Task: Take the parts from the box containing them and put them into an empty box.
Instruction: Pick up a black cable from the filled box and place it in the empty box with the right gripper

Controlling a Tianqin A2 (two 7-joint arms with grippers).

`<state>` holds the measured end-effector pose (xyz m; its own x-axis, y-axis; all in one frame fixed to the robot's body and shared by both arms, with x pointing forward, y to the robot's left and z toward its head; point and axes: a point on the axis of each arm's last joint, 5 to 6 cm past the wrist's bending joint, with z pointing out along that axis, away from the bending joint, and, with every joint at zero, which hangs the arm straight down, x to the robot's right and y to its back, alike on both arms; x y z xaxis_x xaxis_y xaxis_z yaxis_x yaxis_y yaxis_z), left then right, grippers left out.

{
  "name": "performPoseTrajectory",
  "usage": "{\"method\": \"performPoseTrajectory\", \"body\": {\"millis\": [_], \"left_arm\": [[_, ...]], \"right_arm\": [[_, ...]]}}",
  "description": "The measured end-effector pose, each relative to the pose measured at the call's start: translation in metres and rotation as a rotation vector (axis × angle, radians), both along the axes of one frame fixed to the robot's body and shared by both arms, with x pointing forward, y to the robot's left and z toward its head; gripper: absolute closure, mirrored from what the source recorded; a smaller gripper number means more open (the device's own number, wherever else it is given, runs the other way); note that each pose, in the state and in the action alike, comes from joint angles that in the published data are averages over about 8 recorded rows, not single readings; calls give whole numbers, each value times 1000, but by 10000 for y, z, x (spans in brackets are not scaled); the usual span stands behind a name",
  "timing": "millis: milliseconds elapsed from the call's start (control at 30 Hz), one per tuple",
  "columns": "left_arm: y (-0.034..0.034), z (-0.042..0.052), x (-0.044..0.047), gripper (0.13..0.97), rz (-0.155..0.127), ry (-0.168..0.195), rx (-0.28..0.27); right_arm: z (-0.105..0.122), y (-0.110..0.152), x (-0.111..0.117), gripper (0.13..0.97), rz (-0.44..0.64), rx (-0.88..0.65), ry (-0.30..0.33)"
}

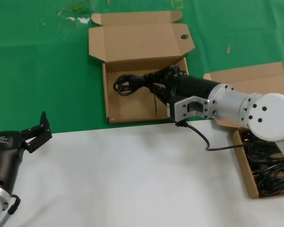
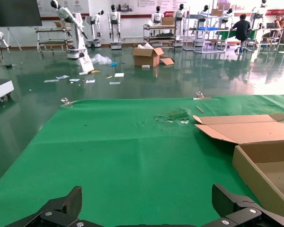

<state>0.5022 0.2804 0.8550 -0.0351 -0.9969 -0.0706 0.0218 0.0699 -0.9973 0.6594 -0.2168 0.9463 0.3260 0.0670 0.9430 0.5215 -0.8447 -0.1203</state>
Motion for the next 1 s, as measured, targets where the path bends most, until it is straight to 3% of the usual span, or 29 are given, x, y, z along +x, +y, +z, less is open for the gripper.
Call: {"method": "performPoseTrajectory", "body": {"millis": [367,667,1000], "left_arm": [[0,0,0,132,0,0,0],[0,0,0,132,0,0,0],[0,0,0,132,0,0,0]], "right_arm": [[0,0,0,858,0,0,0],[0,0,0,758,0,0,0],[0,0,0,565,0,0,0]]}}
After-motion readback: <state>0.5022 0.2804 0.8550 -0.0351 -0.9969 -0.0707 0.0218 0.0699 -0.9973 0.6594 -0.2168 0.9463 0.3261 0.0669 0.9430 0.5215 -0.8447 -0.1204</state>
